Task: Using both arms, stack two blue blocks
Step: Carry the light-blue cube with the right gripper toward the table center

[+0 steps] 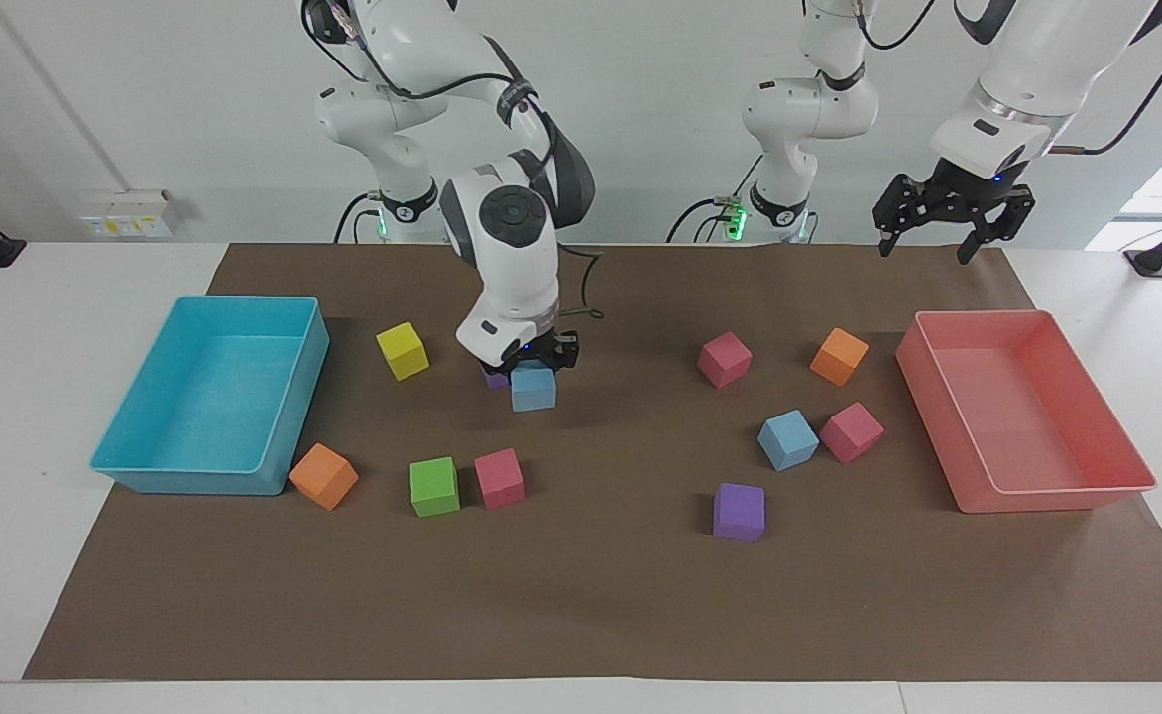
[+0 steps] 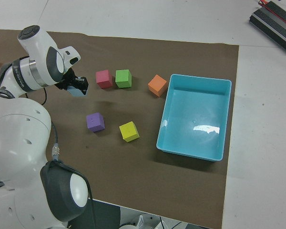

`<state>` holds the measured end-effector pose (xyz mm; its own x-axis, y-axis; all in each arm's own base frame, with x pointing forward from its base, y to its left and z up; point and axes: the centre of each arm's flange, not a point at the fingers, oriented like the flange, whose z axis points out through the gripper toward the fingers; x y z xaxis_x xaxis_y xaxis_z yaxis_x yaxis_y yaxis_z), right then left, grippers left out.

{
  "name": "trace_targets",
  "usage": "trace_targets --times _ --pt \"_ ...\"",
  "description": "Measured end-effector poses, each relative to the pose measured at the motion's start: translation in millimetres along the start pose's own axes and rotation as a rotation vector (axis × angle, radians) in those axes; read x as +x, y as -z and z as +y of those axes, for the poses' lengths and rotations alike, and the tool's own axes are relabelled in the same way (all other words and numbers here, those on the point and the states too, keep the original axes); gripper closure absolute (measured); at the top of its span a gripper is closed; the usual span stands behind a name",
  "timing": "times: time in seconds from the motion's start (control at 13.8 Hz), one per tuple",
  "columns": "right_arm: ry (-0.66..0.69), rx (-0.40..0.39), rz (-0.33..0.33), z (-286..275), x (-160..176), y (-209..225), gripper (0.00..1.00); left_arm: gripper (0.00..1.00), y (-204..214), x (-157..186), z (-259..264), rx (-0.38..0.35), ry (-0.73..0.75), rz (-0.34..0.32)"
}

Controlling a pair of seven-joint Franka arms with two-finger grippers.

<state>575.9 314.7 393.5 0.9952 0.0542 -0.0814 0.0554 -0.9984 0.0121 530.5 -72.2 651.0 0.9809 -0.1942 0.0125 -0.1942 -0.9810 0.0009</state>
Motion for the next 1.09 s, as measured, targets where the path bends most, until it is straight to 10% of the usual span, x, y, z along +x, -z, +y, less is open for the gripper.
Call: trace_targets --times 1.09 --pt "-0.053 0.051 0.080 -103.0 8.0 -72.2 0.40 0.00 0.0 -0.1 0.1 0.000 0.000 0.000"
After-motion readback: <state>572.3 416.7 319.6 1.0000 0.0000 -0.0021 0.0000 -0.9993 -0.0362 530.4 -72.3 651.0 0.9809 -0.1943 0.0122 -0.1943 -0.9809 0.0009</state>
